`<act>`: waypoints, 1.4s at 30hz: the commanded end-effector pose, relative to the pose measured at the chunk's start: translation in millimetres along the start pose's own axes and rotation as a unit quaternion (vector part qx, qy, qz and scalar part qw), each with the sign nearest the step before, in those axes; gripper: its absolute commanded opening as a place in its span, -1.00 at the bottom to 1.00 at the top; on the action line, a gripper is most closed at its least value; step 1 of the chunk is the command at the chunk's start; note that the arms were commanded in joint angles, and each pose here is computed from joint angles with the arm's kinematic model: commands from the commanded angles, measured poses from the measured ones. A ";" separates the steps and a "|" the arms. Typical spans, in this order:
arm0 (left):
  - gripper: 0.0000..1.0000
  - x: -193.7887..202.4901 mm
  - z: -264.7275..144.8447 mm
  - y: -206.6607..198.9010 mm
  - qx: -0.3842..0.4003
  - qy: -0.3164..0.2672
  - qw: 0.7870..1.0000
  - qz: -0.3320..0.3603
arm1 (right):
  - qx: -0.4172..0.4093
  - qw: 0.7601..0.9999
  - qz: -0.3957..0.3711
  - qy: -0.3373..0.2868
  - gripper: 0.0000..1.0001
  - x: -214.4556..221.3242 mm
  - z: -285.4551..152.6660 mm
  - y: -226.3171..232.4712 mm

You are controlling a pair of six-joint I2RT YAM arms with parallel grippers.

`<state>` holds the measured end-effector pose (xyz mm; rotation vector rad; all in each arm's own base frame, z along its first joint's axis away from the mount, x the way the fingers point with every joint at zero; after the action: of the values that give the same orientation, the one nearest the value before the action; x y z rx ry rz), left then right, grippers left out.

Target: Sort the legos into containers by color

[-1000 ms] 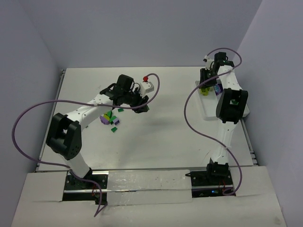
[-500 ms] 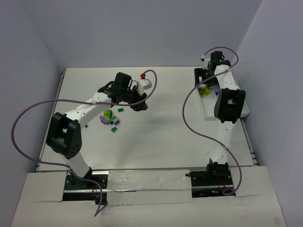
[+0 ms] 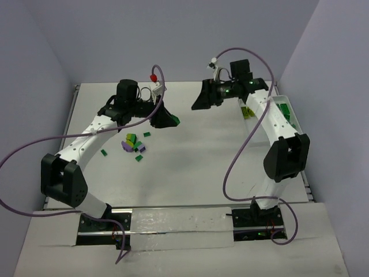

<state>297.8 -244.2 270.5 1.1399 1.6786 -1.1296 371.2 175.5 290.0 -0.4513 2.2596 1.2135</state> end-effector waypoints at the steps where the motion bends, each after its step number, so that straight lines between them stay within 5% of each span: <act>1: -1.00 -13.5 -3.5 -10.2 0.014 -0.027 0.999 0.023 | -0.156 0.981 0.112 0.037 0.79 24.9 20.7 21.2; 5: -1.00 -13.2 -3.8 -8.8 0.002 -0.027 0.997 0.067 | -0.247 0.943 0.204 0.089 0.86 40.6 30.8 42.3; 12: -1.00 -9.7 2.5 -4.1 -0.010 -0.029 0.993 0.111 | -0.322 0.910 0.242 0.094 0.92 45.9 31.7 58.9; 27: -1.00 -11.6 13.7 -7.6 -0.014 -0.012 0.990 0.141 | -0.327 0.899 0.253 0.146 0.84 64.4 54.7 69.4; 34: -1.00 -8.5 18.6 -4.6 -0.031 0.007 0.987 0.157 | -0.317 0.899 0.261 0.151 0.55 65.9 59.3 67.7; 42: -1.00 -5.4 23.9 -5.1 -0.041 0.026 0.983 0.176 | -0.292 0.906 0.268 0.150 -0.16 68.7 66.6 60.6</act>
<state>293.6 -264.4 257.6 1.3330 1.5181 -0.8749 307.5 255.7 246.7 -0.1300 2.3406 2.3103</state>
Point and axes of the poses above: each gripper's point midway between its finger pads, its own z axis out along the fingers, its own y axis along the line the jaws close on, x = y × z, the point moved 5 cm from there along -z, back along the fingers, and after that the axes turned 10 degrees about z, right-handed, at the moved point
